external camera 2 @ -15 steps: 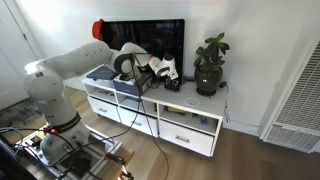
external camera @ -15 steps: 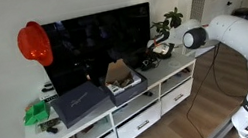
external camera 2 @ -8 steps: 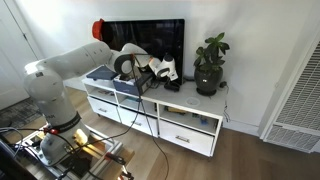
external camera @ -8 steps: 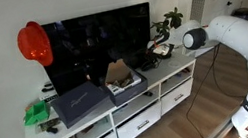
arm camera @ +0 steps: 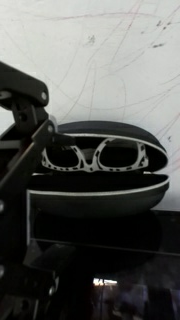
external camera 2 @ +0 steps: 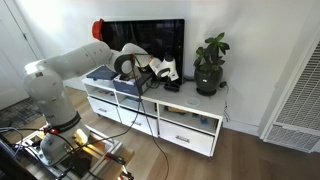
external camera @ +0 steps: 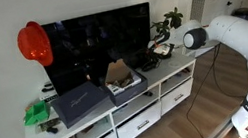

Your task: Put the pair of glasses in the pouch

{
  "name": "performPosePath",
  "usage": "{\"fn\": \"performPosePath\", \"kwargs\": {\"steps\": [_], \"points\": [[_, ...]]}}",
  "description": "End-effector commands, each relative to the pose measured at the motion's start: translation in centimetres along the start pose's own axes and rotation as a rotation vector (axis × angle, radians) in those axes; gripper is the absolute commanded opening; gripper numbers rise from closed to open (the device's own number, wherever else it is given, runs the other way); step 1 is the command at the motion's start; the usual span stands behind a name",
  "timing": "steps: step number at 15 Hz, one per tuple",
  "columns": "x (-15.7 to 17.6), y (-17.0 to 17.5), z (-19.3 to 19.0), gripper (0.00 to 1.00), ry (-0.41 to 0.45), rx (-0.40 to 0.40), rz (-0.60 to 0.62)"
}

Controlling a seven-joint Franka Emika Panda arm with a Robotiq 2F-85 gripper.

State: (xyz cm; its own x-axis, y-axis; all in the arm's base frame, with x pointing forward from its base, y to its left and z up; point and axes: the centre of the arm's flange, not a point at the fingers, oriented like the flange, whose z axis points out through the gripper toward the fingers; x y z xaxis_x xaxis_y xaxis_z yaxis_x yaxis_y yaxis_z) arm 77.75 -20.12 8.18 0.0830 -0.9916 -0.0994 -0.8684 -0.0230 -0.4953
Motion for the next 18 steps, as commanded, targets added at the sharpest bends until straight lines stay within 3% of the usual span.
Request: {"fn": "performPosePath", "kwargs": {"steps": [1, 7, 18], "points": [[0.2, 0.3, -3.2, 1.00, 0.004, -0.044, 0.010], [0.4, 0.8, -8.5, 1.00, -0.038, -0.141, -0.117], [-2.8, 3.1, -20.0, 1.00, -0.113, -0.311, -0.661]]}}
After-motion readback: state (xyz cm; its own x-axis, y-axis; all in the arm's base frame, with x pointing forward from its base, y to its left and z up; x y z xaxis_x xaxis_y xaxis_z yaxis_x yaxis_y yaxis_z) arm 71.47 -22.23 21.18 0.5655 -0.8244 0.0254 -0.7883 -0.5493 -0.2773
